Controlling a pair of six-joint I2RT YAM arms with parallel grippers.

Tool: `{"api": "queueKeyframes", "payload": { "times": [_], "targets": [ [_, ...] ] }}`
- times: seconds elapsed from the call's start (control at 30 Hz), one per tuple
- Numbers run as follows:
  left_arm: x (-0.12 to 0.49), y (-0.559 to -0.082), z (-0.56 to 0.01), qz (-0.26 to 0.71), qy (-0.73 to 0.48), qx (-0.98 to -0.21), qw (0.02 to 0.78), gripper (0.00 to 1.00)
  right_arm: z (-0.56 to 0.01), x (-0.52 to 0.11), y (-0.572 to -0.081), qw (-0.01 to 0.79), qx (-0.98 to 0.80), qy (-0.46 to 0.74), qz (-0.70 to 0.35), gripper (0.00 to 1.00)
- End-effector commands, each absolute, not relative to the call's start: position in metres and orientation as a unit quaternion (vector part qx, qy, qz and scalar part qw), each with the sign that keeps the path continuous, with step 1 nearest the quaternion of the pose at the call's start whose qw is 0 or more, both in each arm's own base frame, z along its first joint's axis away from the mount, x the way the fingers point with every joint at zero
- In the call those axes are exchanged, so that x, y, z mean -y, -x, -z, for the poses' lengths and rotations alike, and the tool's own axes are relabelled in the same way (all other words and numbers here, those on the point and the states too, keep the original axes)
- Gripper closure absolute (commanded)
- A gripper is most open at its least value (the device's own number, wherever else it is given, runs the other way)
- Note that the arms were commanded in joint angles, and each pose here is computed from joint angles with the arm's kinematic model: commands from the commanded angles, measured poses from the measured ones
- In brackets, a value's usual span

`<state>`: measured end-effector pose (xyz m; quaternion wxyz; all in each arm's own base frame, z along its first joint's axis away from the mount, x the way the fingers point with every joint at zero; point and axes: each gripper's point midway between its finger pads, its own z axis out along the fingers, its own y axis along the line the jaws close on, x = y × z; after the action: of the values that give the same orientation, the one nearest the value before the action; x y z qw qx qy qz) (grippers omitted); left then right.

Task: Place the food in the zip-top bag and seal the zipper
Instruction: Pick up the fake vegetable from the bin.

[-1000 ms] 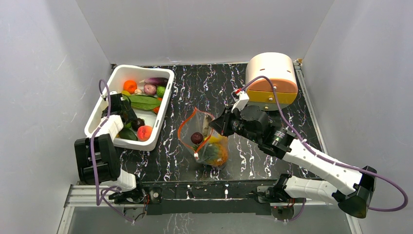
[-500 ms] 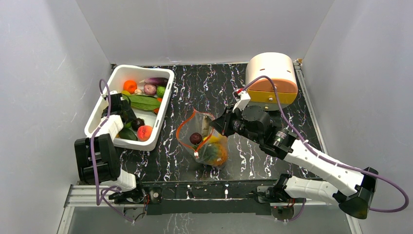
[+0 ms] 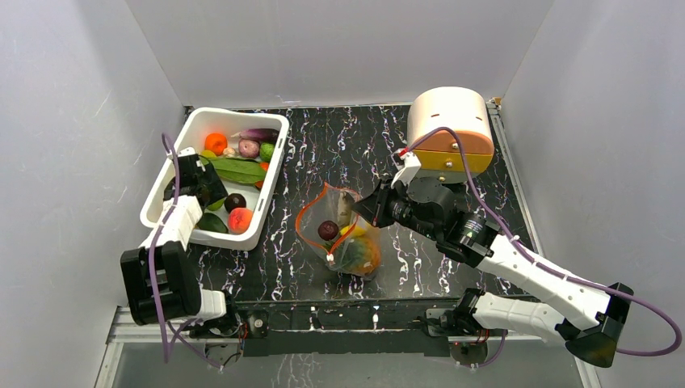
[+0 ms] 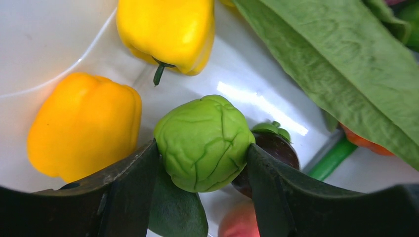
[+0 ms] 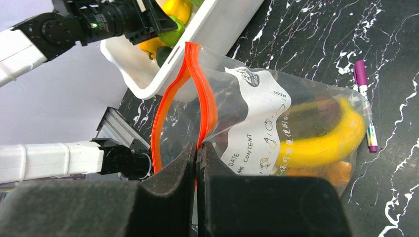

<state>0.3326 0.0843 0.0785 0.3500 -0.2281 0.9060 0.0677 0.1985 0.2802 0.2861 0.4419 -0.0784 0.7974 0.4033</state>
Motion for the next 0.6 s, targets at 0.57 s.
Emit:
{"api": "queueKeyframes", "payload": {
  "times": [0.57],
  "targets": [
    [-0.015,-0.325,-0.191,0.095,0.131,-0.878,0.450,0.70,-0.325,-0.307,-0.186,0.406,-0.761,0.063,-0.501,1.00]
  ]
}}
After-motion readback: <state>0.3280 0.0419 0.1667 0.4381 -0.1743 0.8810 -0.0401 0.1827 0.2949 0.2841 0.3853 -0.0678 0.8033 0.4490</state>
